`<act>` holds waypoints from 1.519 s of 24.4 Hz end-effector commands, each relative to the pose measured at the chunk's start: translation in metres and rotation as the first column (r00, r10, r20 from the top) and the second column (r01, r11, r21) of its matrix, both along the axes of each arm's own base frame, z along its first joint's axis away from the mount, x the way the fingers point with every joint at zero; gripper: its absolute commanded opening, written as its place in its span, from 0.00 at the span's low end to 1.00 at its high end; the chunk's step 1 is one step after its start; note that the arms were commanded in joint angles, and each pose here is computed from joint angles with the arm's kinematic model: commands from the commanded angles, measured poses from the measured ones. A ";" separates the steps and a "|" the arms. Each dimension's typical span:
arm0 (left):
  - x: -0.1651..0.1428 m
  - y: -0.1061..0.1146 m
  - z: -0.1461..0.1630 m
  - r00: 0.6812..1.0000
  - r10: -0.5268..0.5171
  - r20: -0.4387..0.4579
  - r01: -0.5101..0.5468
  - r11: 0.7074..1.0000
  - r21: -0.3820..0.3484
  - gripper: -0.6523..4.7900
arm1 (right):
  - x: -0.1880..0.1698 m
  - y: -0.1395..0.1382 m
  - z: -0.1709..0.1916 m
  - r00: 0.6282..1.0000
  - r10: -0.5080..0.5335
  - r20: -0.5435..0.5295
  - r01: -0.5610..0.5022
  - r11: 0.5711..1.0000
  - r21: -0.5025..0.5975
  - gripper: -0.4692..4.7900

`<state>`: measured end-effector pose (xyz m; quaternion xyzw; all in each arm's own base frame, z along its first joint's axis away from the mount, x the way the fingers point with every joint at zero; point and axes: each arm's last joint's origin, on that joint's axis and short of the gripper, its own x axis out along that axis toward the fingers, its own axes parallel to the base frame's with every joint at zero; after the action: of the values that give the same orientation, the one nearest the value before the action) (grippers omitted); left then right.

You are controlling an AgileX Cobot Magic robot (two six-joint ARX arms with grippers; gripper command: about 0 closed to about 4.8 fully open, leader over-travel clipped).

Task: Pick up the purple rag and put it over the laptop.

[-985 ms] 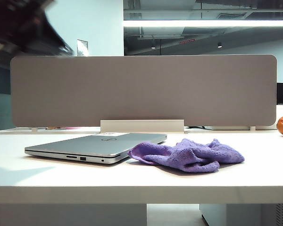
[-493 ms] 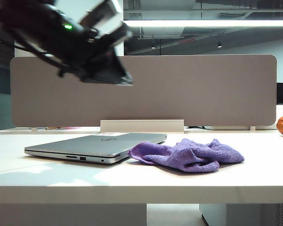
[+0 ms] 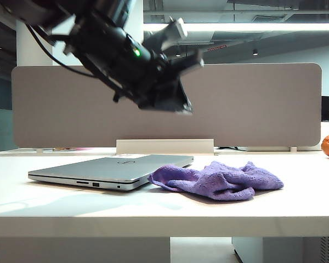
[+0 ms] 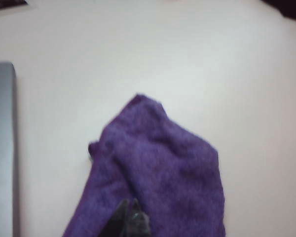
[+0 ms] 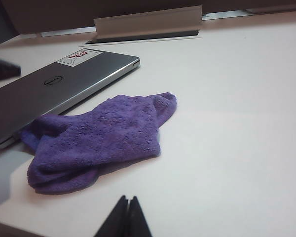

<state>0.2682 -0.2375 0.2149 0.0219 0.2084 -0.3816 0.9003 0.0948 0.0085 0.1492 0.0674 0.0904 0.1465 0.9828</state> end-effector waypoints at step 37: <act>-0.029 -0.052 -0.070 0.979 -0.103 -0.174 0.135 0.973 0.188 0.85 | 0.000 0.000 0.000 1.000 0.003 0.014 -0.003 1.000 0.001 0.13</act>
<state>0.2406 -0.2849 0.1431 0.0933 0.3274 -0.4138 0.8443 0.0949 0.0085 0.1492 0.0674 0.0904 0.1465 0.9828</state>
